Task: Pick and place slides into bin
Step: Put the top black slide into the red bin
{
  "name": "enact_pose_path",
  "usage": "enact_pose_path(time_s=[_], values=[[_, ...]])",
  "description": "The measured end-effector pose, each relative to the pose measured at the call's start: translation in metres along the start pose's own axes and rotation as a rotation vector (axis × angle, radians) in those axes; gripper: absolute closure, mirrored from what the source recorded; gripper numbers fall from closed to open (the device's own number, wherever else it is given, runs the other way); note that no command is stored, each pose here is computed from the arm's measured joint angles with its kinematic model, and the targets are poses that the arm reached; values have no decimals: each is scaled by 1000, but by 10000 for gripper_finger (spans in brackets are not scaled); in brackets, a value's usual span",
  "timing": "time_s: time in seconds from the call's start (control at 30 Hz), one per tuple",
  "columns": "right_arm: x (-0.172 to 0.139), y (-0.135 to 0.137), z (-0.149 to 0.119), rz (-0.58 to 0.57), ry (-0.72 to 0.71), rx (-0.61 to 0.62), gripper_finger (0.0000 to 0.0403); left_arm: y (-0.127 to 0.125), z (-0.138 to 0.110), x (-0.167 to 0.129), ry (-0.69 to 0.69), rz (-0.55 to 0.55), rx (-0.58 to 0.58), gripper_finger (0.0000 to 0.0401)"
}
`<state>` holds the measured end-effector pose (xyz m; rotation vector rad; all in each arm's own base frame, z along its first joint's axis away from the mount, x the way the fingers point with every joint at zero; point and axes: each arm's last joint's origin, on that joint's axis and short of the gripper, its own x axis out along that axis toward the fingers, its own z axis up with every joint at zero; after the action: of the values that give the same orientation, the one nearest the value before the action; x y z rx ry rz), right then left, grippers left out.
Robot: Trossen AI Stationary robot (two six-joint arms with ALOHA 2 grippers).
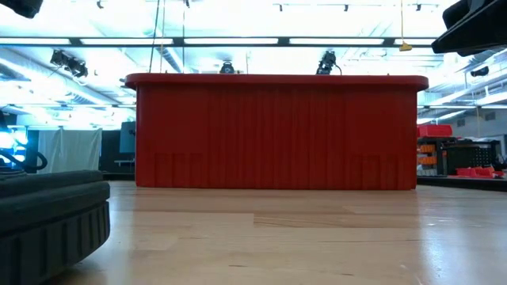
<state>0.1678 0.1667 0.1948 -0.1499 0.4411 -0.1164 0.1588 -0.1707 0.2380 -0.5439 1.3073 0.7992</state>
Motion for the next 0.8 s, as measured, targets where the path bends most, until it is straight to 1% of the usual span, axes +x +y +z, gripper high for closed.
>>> enact_pose_path(time_s=[0.07, 0.17, 0.23, 0.3, 0.4, 0.43, 0.5, 0.6, 0.7, 0.8], values=[[0, 0, 0, 0, 0, 0, 355, 1, -2, 7, -2, 0, -13, 188], [0, 0, 0, 0, 0, 0, 355, 2, -6, 26, 12, -1, -27, 188], [0, 0, 0, 0, 0, -1, 355, 5, -7, 38, 30, 8, 15, 188], [0, 0, 0, 0, 0, -1, 355, 9, -6, 46, 35, 30, 22, 188], [0, 0, 0, 0, 0, -1, 355, 16, -2, 52, 39, 49, 60, 188], [0, 0, 0, 0, 0, -1, 355, 18, -1, 53, 49, 39, 74, 188], [0, 0, 0, 0, 0, -2, 355, 21, 2, 55, 75, -10, 74, 188], [0, 0, 0, 0, 0, -2, 355, 25, 4, 60, 120, -100, 44, 188], [0, 0, 0, 0, 0, -2, 355, 24, 4, 64, 160, -217, -37, 188], [0, 0, 0, 0, 0, -3, 355, 21, 6, 62, 192, -310, -106, 193]])
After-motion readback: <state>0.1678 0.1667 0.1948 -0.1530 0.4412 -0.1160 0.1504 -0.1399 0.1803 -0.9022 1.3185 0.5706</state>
